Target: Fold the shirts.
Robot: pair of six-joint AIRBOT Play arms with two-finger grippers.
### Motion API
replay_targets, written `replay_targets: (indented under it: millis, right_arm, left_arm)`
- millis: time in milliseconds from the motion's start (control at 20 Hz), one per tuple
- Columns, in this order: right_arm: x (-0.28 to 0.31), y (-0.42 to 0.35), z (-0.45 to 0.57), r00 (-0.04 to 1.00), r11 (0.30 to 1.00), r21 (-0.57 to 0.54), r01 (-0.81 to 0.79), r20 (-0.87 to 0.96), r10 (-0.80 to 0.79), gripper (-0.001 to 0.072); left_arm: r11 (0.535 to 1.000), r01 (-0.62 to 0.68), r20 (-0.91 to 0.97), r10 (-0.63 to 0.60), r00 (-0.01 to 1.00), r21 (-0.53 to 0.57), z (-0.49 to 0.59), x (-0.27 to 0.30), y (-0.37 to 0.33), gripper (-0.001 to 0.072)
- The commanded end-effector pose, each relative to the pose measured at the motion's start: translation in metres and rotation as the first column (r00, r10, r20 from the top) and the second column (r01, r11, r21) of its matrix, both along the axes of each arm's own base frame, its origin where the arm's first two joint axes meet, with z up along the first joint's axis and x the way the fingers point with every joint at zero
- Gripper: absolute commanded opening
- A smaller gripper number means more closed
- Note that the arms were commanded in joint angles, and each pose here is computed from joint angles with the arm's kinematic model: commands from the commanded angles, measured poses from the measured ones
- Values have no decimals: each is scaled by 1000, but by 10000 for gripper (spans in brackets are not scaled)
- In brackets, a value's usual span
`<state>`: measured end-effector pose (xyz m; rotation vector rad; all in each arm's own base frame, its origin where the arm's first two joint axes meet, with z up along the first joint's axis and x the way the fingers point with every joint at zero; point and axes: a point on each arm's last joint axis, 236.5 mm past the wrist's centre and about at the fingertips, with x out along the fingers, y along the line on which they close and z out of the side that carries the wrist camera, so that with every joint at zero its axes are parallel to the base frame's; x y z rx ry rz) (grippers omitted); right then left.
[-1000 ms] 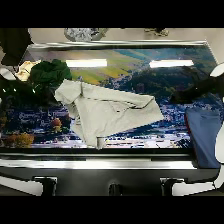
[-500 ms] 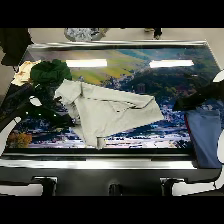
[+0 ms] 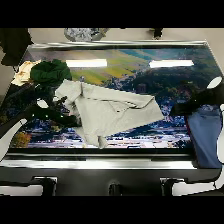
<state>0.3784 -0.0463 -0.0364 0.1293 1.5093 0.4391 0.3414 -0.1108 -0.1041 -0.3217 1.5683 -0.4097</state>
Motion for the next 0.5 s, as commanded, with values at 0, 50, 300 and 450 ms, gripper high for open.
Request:
replay_targets:
  millis: [0,50,300,450]
  right_arm:
    - [6,15,-35,996,994,60,92,17,-93,574]
    - [9,20,-42,994,990,87,111,14,-113,574]
    - [31,42,-62,981,958,216,186,9,-193,554]
    - [28,55,-69,987,964,216,157,-12,-158,346]
  left_arm:
    - [1000,2,26,-1,1000,-5,13,1,0,35]
    - [1000,3,37,-2,999,-6,17,2,0,35]
    - [1000,3,81,-2,997,-12,34,5,-2,35]
    - [1000,7,96,-5,995,-14,38,7,-2,35]
